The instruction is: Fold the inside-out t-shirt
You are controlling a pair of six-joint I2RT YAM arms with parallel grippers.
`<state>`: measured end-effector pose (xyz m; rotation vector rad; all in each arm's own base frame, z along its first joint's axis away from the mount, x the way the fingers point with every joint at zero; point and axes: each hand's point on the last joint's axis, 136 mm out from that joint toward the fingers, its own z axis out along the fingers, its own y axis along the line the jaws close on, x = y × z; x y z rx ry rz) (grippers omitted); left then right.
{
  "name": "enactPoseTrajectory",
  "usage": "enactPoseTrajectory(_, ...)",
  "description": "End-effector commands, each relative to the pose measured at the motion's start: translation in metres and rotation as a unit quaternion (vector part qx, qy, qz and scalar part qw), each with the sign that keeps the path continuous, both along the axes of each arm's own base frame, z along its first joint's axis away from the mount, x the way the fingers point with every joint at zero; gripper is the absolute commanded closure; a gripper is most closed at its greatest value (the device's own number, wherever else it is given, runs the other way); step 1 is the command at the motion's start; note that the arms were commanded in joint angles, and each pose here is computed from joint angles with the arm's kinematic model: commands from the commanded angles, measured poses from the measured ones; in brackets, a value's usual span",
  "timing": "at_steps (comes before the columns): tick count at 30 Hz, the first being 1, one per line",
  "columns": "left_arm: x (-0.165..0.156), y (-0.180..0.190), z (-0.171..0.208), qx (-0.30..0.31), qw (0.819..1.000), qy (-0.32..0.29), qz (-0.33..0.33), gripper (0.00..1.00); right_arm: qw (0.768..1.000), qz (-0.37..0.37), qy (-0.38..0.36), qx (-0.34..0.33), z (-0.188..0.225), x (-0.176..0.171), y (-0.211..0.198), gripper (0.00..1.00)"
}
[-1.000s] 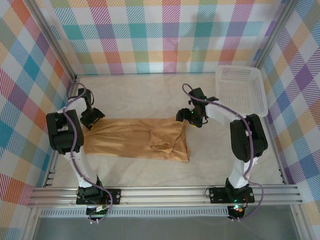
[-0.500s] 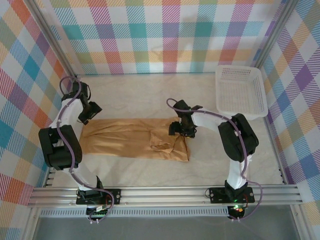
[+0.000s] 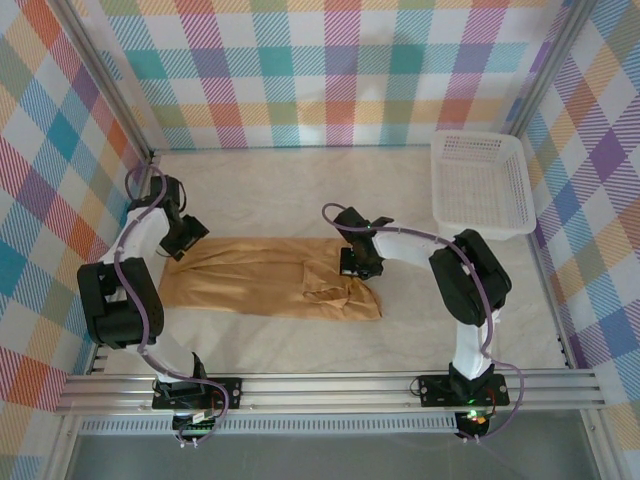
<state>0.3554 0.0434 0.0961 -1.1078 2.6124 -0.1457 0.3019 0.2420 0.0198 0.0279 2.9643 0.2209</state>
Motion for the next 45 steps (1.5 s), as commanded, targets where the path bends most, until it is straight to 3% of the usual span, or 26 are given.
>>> enactPoseTrajectory(1, 0.0, -0.032, 0.009, -0.025, 0.999, -0.031, -0.017, 0.41, 1.0, 0.017, 0.012, -0.004, 0.01, -0.004, -0.021, 1.0)
enactPoseTrajectory(6, 0.007, -0.083, 0.016, -0.045, 0.996, -0.062, -0.051, 0.42, 1.0, 0.006, -0.002, -0.019, 0.036, 0.009, -0.086, 1.0)
enactPoseTrajectory(9, 0.016, -0.094, 0.019, -0.057, 0.994, -0.071, -0.06, 0.42, 1.0, -0.01, -0.01, -0.021, 0.044, 0.015, -0.114, 1.0)
enactPoseTrajectory(17, 0.038, -0.083, 0.02, -0.028, 0.995, -0.05, -0.08, 0.41, 0.999, -0.012, -0.037, -0.005, 0.066, 0.03, -0.12, 1.0)
enactPoseTrajectory(24, 0.036, -0.069, 0.024, -0.038, 0.995, -0.062, -0.063, 0.41, 0.996, -0.017, -0.059, 0.069, 0.102, 0.027, -0.086, 1.0)
enactPoseTrajectory(39, 0.028, -0.039, 0.043, -0.057, 0.995, -0.08, -0.024, 0.41, 0.976, 0.076, -0.14, 0.15, 0.187, 0.007, 0.034, 1.0)
enactPoseTrajectory(45, 0.023, -0.031, 0.045, -0.065, 0.994, -0.083, -0.014, 0.41, 0.967, 0.123, -0.147, 0.169, 0.204, 0.005, 0.081, 1.0)
